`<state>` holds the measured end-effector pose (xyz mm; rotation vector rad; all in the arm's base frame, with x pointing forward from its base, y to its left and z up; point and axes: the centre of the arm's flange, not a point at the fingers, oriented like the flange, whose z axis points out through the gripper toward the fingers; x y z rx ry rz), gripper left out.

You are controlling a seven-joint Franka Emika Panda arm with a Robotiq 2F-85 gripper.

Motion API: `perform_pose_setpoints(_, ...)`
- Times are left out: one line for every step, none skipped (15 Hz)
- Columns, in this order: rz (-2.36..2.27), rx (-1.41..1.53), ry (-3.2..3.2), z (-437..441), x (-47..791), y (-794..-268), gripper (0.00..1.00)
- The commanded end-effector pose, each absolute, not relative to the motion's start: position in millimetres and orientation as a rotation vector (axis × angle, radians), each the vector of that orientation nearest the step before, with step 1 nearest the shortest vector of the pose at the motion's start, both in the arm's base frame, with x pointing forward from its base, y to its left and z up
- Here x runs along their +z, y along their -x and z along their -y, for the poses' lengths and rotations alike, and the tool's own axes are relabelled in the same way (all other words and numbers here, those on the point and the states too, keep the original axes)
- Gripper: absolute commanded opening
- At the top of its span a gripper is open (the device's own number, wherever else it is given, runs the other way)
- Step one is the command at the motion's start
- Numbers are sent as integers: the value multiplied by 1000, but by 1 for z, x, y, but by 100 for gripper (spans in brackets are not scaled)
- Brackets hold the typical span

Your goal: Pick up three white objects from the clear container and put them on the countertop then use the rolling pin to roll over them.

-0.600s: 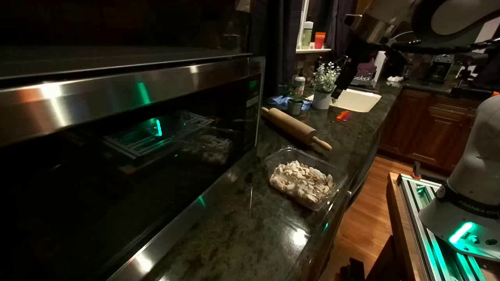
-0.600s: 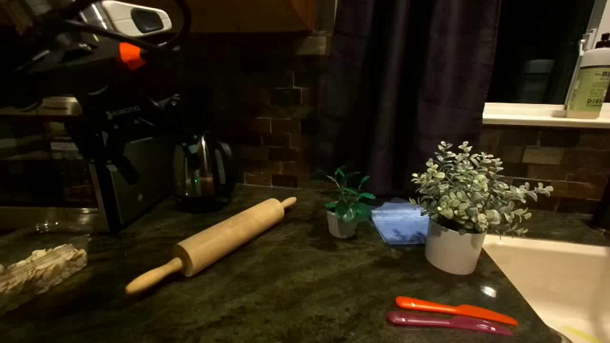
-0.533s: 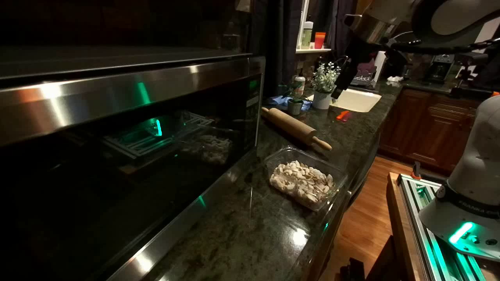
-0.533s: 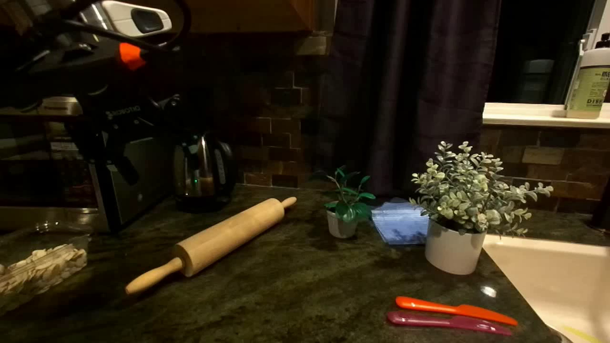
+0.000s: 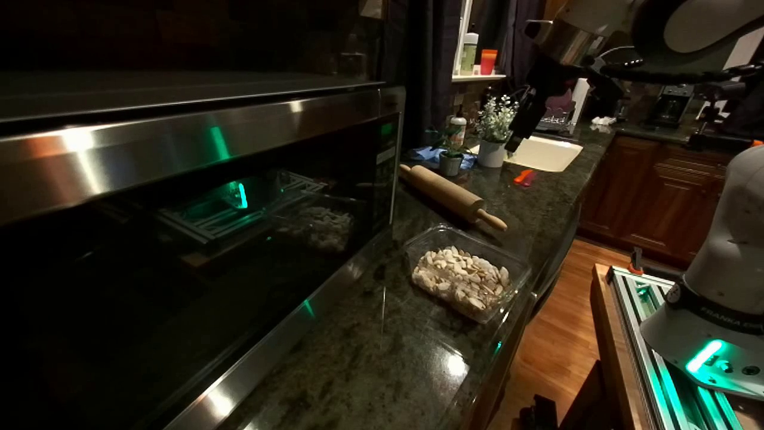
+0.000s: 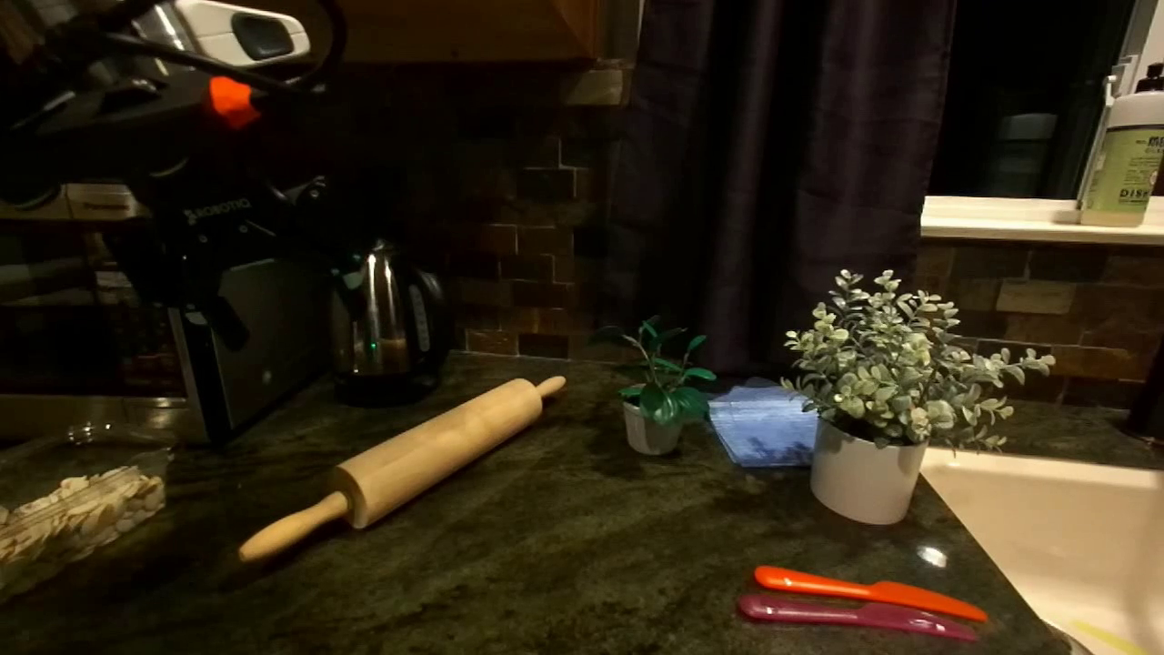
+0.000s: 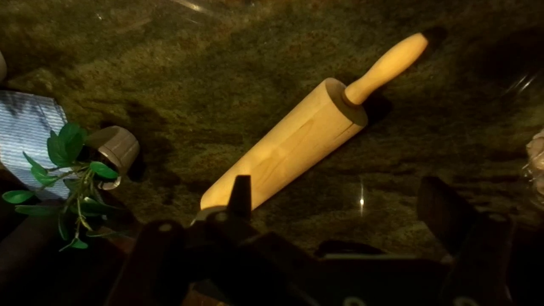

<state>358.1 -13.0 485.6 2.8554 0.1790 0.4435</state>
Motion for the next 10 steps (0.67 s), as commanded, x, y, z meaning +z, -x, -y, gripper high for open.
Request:
perform_pose_setpoints(-343,419,-2848,-40,497,-348,100)
perform_pose_setpoints(-396,404,-2851,-55,498,-344,100)
perform_pose_setpoints(-426,369,-2867,-72,499,-338,100)
perform_pose_setpoints(-484,364,-2875,-85,500,-334,100)
perform_pose_setpoints(-526,356,-2884,-96,499,-331,100)
perform_pose_setpoints(-579,368,-2905,-107,498,-331,100)
perform_pose_setpoints(-629,376,-2932,-118,495,-333,100)
perform_pose_setpoints(-673,369,-2952,-127,492,-334,100)
perform_pose_setpoints(-721,359,-2965,-135,489,-335,100)
perform_pose_setpoints(-777,341,-2973,-142,485,-337,100)
